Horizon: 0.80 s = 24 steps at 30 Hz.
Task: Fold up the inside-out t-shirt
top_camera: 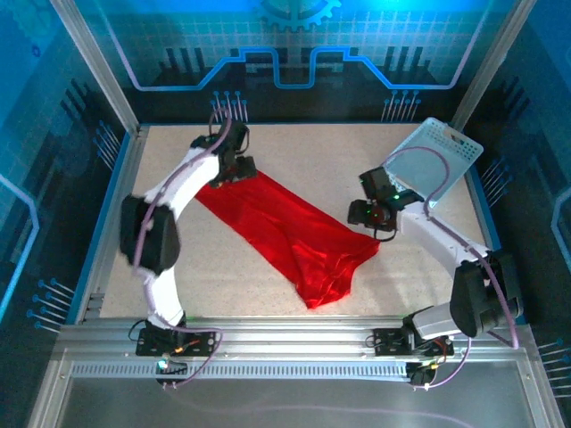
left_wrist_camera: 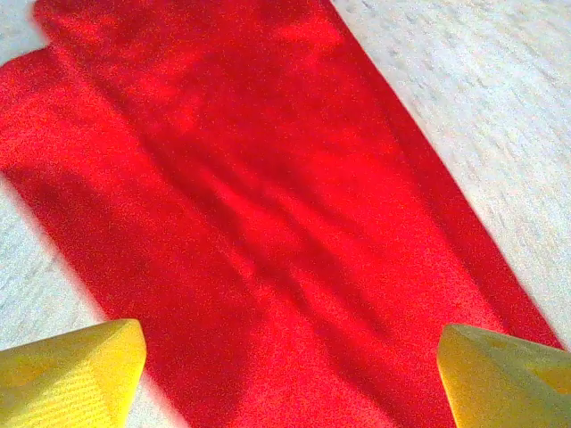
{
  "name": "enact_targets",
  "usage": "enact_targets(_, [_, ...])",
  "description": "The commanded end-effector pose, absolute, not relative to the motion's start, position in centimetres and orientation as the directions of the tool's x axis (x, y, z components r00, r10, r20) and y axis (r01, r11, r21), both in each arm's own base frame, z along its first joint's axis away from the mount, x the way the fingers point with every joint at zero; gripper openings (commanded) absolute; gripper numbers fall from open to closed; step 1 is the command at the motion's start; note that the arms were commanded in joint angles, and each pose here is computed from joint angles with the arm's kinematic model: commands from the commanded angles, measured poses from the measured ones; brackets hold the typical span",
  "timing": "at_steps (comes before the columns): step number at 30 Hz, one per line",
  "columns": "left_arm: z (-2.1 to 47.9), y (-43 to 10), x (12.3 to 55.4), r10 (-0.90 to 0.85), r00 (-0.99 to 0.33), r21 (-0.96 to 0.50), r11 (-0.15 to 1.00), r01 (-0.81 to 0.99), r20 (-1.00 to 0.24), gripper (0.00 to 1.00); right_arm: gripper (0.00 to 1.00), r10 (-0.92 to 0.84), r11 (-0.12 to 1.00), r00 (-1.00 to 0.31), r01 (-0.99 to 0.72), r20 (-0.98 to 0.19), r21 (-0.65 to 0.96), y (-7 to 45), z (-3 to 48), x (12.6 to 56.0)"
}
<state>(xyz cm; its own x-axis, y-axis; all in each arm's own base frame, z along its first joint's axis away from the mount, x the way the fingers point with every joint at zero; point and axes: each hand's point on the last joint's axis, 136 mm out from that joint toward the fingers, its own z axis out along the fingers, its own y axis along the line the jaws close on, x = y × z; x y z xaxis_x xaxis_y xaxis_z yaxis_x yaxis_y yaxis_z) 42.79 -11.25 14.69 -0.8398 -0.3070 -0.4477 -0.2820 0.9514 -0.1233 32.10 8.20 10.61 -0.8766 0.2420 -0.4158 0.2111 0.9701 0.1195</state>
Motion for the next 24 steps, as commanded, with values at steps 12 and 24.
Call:
enact_targets(12, [9.2, -32.7, 20.7, 0.438, -0.732, 0.012, 0.862, 0.507, -0.522, 0.82, 0.66, 0.282, 0.944, -0.932, 0.227, -0.227, 0.24, 6.1, 6.0, 32.3])
enact_targets(24, [5.0, -27.6, 25.8, 0.097, -0.877, -0.102, 0.981, 0.164, -0.471, 0.73, 0.65, 0.064, 0.986, -0.98, 0.033, -0.19, 0.161, 13.3, 2.8, 31.5])
